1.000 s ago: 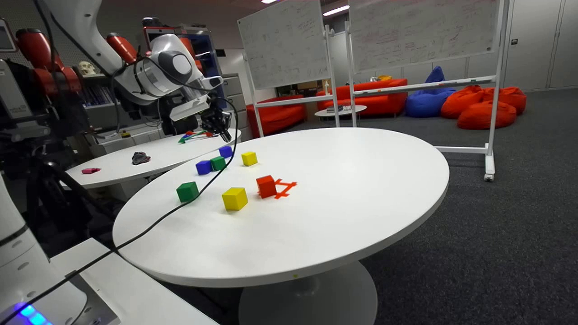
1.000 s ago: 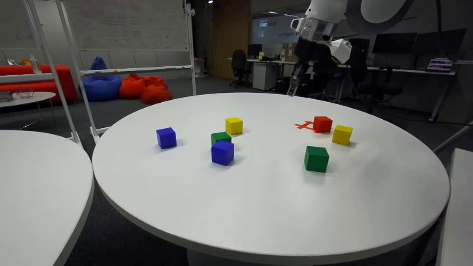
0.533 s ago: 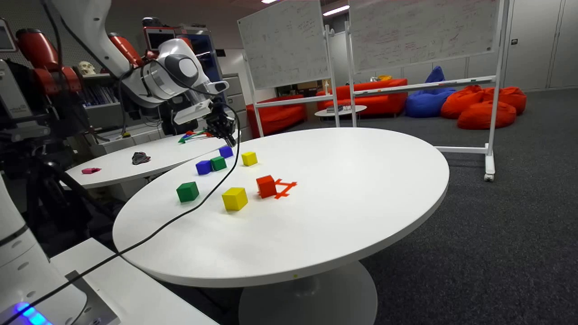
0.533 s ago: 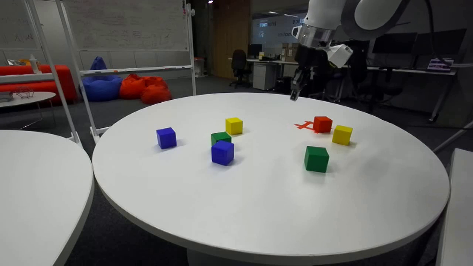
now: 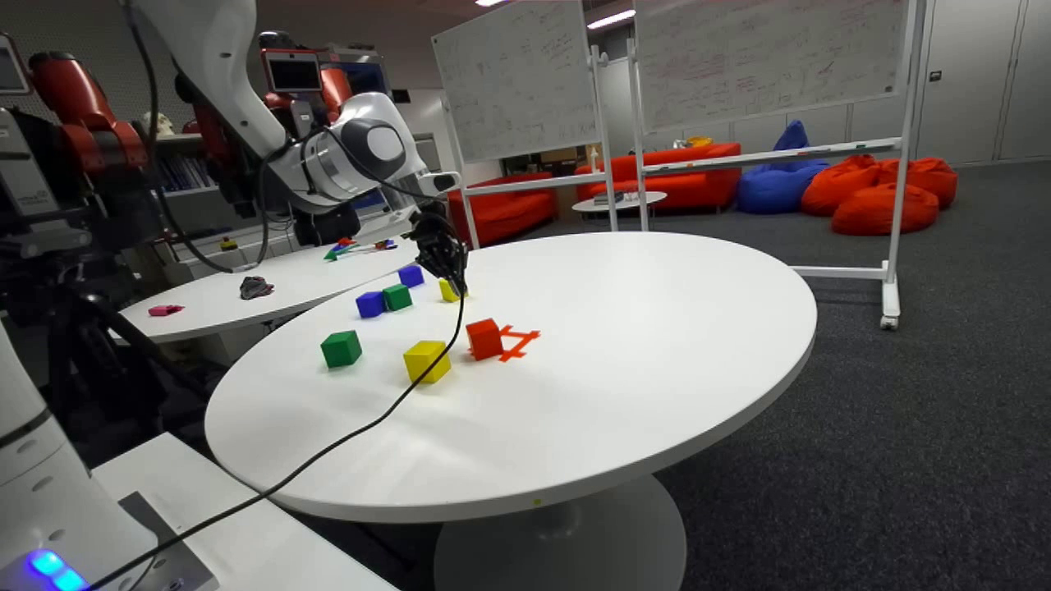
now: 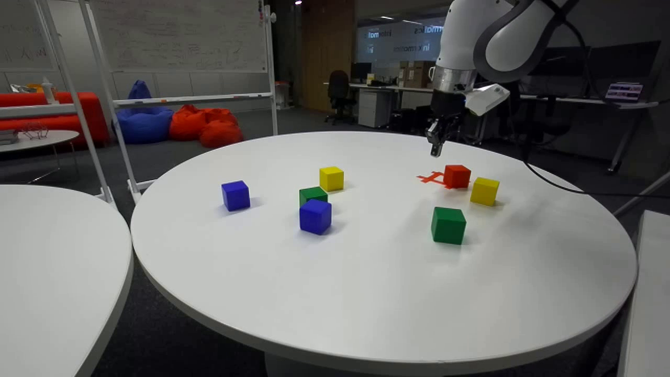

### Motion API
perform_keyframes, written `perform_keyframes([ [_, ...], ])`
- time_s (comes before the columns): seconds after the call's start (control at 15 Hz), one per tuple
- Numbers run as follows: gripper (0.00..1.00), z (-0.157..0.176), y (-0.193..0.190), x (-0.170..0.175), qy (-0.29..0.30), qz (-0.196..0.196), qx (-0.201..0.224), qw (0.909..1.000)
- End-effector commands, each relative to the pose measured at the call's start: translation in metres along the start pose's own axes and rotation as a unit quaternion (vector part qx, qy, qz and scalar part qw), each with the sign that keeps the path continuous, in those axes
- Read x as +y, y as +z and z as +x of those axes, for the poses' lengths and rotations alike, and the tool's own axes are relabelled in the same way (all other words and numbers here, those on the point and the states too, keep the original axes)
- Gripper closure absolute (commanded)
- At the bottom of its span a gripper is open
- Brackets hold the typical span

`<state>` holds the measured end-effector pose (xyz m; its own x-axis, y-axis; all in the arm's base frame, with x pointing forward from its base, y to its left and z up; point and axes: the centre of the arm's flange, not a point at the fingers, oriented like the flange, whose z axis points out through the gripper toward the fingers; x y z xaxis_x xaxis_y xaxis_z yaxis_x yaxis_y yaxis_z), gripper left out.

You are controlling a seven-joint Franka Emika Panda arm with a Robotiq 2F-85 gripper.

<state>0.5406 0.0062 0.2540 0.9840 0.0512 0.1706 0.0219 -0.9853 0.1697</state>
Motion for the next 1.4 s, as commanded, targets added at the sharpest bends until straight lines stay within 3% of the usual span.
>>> perform_keyframes([
  [0.0, 1.00, -0.002, 0.011, 0.017, 0.044, -0.010, -0.024, 0.9987],
  [0.87, 1.00, -0.013, 0.034, 0.048, 0.129, -0.029, -0.074, 0.9884],
  [1.33, 0.99, -0.017, 0.030, 0.044, 0.114, -0.027, -0.062, 0.9912],
])
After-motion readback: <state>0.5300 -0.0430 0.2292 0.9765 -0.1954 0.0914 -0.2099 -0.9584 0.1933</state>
